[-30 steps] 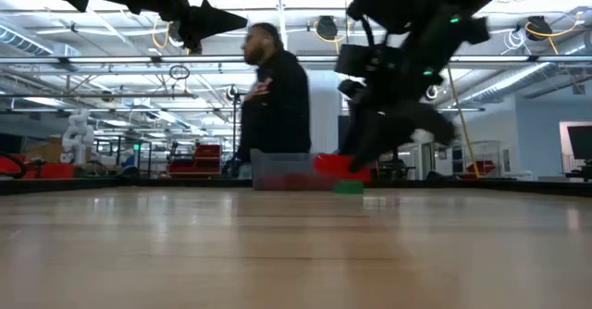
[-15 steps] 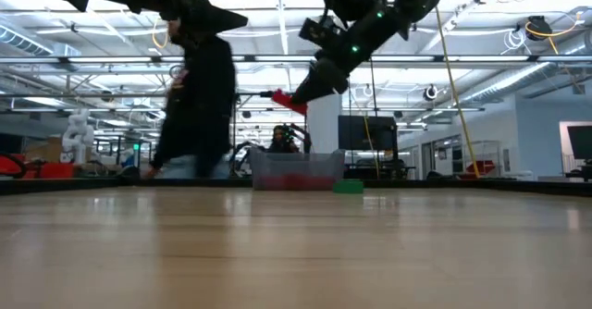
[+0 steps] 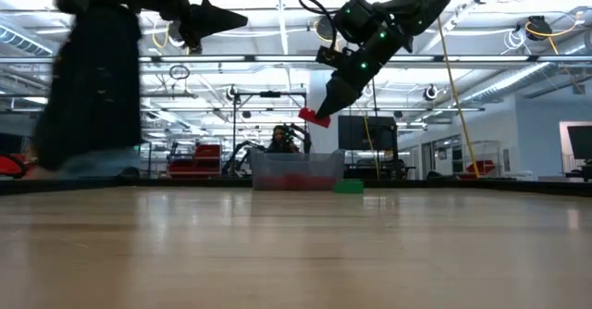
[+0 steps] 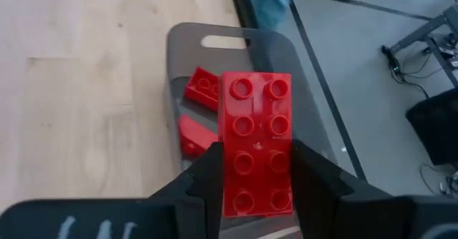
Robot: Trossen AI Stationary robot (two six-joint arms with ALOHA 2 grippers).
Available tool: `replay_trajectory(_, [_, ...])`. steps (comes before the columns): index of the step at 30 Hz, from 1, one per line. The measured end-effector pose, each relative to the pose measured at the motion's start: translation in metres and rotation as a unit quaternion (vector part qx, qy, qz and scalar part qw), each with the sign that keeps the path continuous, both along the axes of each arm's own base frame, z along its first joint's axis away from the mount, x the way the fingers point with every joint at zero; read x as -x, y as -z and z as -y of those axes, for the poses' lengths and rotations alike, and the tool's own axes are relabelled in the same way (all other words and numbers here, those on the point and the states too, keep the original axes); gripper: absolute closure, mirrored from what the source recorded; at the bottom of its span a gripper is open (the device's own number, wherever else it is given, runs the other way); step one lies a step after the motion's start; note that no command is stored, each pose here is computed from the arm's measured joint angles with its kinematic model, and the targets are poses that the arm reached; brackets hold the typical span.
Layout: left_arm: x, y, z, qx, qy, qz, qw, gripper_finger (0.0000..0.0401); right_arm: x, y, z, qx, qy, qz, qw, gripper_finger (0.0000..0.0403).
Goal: Sort & place blocks by color
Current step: Put the red game piece into the black bin, then put the green game piece into the yellow bin
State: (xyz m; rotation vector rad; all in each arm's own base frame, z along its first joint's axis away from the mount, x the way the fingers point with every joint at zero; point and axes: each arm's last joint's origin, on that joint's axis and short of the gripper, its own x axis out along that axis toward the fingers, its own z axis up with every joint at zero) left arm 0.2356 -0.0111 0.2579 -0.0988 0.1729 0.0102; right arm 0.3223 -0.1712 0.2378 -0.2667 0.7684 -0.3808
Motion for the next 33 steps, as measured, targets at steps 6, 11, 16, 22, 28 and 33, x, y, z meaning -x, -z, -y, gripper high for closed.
replay_trajectory(6, [0.000, 0.000, 0.000, 0.000, 0.000, 0.000, 1.000, 0.0116, 0.005, 0.005, 0.013, -0.019, 0.026, 0.004, 0.999, 0.0295])
replay_trajectory(11, [0.000, 0.000, 0.000, 0.000, 0.000, 0.001, 1.000, 0.0116, 0.001, 0.009, 0.019, -0.030, 0.020, 0.028, 0.999, 0.0286])
replay_trajectory(16, [0.000, 0.000, 0.000, 0.000, 0.000, 0.001, 1.000, 0.0116, -0.008, 0.021, 0.022, -0.037, 0.013, 0.041, 0.998, 0.0265])
replay_trajectory(22, [0.000, -0.001, 0.000, -0.002, 0.000, 0.004, 1.000, 0.0116, -0.013, 0.031, 0.023, -0.033, 0.017, 0.034, 0.999, 0.0261])
replay_trajectory(28, [0.000, -0.002, 0.000, -0.011, 0.002, 0.012, 1.000, 0.0116, -0.015, 0.025, 0.022, -0.007, 0.041, 0.051, 0.998, 0.0231])
replay_trajectory(33, [0.000, -0.002, 0.000, -0.011, 0.002, 0.010, 1.000, 0.0116, -0.014, 0.026, 0.022, -0.020, 0.050, 0.052, 0.997, 0.0200])
